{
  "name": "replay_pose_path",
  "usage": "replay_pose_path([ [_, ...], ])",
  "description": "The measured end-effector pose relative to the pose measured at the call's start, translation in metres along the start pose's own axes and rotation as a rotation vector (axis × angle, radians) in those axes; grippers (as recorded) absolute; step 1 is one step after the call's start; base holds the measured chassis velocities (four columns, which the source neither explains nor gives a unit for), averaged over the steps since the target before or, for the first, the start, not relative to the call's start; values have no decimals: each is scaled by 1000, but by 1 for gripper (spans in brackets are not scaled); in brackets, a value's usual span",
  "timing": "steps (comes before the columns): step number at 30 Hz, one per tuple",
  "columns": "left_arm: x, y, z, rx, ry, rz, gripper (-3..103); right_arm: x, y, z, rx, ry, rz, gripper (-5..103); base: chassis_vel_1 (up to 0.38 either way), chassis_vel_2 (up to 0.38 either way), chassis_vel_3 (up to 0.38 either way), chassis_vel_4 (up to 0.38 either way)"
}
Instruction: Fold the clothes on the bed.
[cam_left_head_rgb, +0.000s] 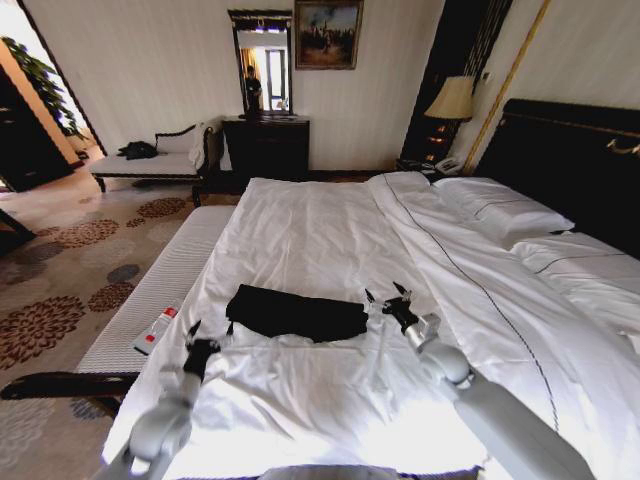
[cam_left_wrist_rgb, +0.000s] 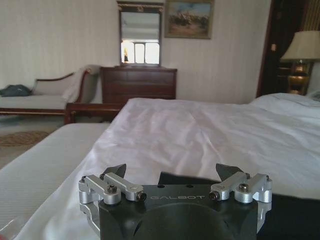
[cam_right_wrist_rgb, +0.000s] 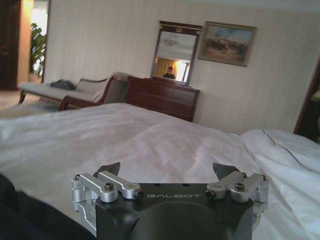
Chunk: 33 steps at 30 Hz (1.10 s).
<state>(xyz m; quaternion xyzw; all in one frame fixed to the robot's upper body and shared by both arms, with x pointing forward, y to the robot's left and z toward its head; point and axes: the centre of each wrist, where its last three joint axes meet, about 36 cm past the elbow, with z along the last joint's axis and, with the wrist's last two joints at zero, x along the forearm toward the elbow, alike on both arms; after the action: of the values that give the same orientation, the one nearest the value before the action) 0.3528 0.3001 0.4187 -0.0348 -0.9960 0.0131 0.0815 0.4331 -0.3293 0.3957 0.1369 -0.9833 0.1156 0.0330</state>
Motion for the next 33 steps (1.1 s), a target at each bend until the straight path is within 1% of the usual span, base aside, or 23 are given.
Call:
replay_pose_path([
  [1, 0, 0, 0, 0, 0, 0, 100, 0, 0, 0, 0, 0, 0, 100, 0, 0, 0, 0],
  [2, -14, 3, -5, -14, 2, 17, 100, -2, -4, 4, 25, 2, -9, 100, 0, 0, 0, 0],
  [5, -65, 14, -14, -85, 5, 57, 100, -13, -11, 20, 102, 11, -34, 100, 0, 0, 0, 0],
  [6, -65, 14, -14, -85, 5, 57, 100, -13, -11, 20, 102, 11, -34, 100, 0, 0, 0, 0],
  [9, -116, 11, -16, -124, 26, 96, 100, -35, -15, 36, 196, -2, -54, 100, 0, 0, 0, 0],
  [10, -131, 6, -17, -129, 26, 106, 100, -42, -14, 38, 212, -5, -60, 100, 0, 0, 0, 0],
  [11, -131, 6, -17, -129, 26, 106, 100, -42, -14, 38, 212, -5, -60, 100, 0, 0, 0, 0],
  [14, -173, -18, -17, -108, 25, 135, 100, -70, -12, 36, 251, -30, -71, 100, 0, 0, 0, 0],
  [16, -193, -36, -13, -83, 33, 155, 100, -89, -9, 34, 267, -46, -79, 100, 0, 0, 0, 0],
  [17, -193, -36, -13, -83, 33, 155, 100, -89, -9, 34, 267, -46, -79, 100, 0, 0, 0, 0],
  [18, -200, -44, -10, -68, 45, 168, 100, -97, -8, 35, 276, -50, -85, 100, 0, 0, 0, 0],
  [20, -205, -54, -3, -51, 64, 189, 100, -107, -5, 42, 293, -47, -93, 100, 0, 0, 0, 0],
  [21, -205, -54, -3, -51, 64, 189, 100, -107, -5, 42, 293, -47, -93, 100, 0, 0, 0, 0],
  [23, -201, -58, 3, -54, 80, 225, 100, -110, -1, 47, 297, -42, -104, 100, 0, 0, 0, 0],
  [24, -197, -57, 7, -57, 86, 238, 100, -109, 2, 50, 300, -41, -113, 100, 0, 0, 0, 0],
  [27, -189, -50, 16, -68, 100, 245, 100, -105, 10, 57, 321, -41, -144, 100, 0, 0, 0, 0],
  [28, -189, -50, 16, -68, 100, 245, 100, -105, 10, 57, 321, -41, -144, 100, 0, 0, 0, 0],
  [32, -178, -44, 22, -74, 102, 243, 100, -96, 28, 62, 321, -47, -184, 100, 0, 0, 0, 0],
  [33, -178, -44, 22, -74, 102, 243, 100, -96, 28, 62, 321, -47, -184, 100, 0, 0, 0, 0],
])
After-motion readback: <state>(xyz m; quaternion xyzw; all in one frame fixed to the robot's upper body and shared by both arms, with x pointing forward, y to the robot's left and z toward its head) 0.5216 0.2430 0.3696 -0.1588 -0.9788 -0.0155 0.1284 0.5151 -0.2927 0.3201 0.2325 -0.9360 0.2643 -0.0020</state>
